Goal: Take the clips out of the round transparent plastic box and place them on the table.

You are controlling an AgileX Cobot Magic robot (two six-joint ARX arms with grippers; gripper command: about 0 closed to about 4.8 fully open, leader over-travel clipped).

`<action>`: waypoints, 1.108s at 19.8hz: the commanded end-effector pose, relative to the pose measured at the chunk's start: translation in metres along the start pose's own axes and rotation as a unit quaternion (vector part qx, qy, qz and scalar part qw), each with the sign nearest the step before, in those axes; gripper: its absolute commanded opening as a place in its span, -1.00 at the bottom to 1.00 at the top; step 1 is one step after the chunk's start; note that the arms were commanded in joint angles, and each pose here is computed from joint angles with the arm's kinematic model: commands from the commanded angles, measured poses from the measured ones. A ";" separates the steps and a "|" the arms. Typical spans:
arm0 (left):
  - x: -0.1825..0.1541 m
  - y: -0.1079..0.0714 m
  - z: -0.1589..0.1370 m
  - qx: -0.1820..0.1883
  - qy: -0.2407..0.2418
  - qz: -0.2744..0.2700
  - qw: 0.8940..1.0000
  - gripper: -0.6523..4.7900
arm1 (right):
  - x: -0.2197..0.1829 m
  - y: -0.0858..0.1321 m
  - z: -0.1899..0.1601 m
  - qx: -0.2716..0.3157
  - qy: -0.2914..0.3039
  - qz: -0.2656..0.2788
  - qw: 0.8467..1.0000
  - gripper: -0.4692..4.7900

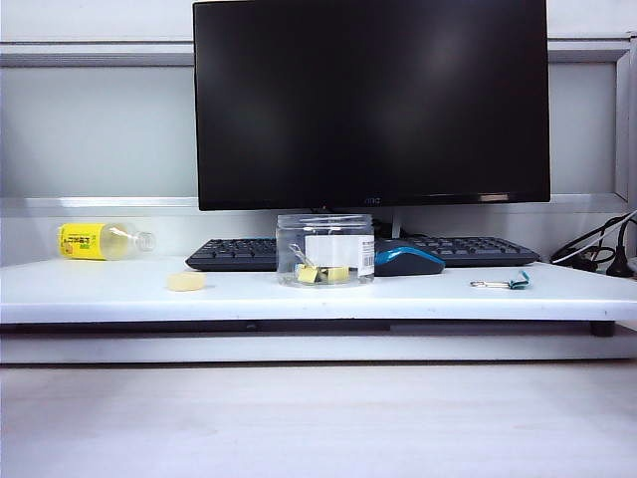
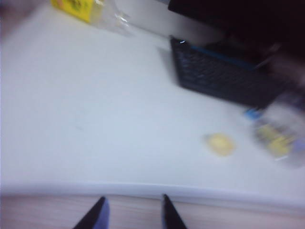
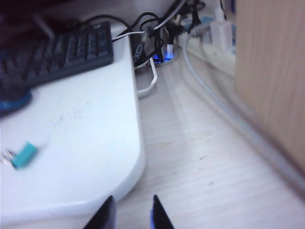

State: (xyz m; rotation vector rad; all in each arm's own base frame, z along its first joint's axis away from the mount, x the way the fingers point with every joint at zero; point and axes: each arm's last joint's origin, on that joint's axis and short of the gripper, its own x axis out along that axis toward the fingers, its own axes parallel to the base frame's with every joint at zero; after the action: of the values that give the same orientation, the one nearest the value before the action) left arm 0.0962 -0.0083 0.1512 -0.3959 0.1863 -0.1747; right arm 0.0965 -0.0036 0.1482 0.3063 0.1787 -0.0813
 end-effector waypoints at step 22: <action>0.035 -0.077 0.157 -0.018 0.166 -0.291 0.942 0.75 | -0.004 0.016 0.004 0.110 0.064 0.241 0.962 -0.43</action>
State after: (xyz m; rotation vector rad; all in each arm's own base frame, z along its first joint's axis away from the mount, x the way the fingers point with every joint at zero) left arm 0.1457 -0.0261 0.3155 -0.4651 0.3735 -0.7908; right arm 0.0948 0.0102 0.1545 0.5750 0.2408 0.3923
